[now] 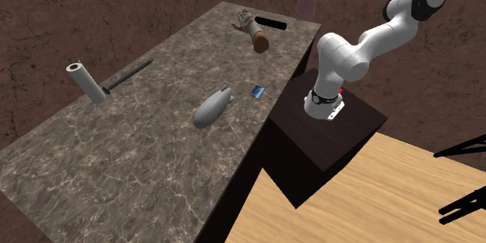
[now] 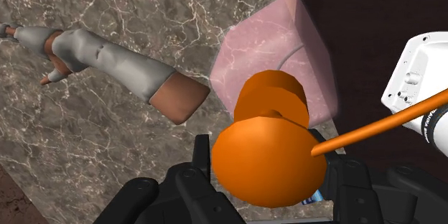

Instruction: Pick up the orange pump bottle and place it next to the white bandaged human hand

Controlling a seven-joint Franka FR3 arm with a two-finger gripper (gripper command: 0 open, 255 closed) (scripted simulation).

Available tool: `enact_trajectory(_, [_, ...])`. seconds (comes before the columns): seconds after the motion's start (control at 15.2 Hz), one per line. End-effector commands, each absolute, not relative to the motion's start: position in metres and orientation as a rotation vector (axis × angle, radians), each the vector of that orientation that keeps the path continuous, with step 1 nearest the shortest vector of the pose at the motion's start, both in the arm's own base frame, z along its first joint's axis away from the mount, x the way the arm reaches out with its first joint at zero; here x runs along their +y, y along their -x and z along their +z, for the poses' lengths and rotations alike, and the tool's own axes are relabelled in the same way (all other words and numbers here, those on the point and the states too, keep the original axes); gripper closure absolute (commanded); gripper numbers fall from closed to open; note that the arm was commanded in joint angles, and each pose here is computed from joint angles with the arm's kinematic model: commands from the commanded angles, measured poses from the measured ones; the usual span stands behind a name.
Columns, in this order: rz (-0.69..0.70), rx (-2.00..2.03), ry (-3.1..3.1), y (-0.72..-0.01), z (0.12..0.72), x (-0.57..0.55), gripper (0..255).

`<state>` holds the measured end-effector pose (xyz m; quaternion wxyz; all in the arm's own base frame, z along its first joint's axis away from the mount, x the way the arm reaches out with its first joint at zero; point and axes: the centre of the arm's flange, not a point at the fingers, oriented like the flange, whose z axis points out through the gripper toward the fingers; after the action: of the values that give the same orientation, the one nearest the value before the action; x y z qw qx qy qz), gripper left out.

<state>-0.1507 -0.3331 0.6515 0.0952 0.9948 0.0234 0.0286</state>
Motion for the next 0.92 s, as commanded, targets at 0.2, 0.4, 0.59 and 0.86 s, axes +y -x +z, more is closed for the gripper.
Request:
enact_trajectory(0.2, [0.085,0.070,-2.948,0.150,0.625,-0.334,255])
enact_trajectory(0.4, [0.085,0.070,-2.948,0.150,0.609,-0.334,255])
enact_trajectory(0.59, [0.085,0.070,-2.948,0.150,0.593,-0.334,255])
enact_trajectory(0.86, [0.085,0.070,-2.948,0.150,0.572,-0.334,255])
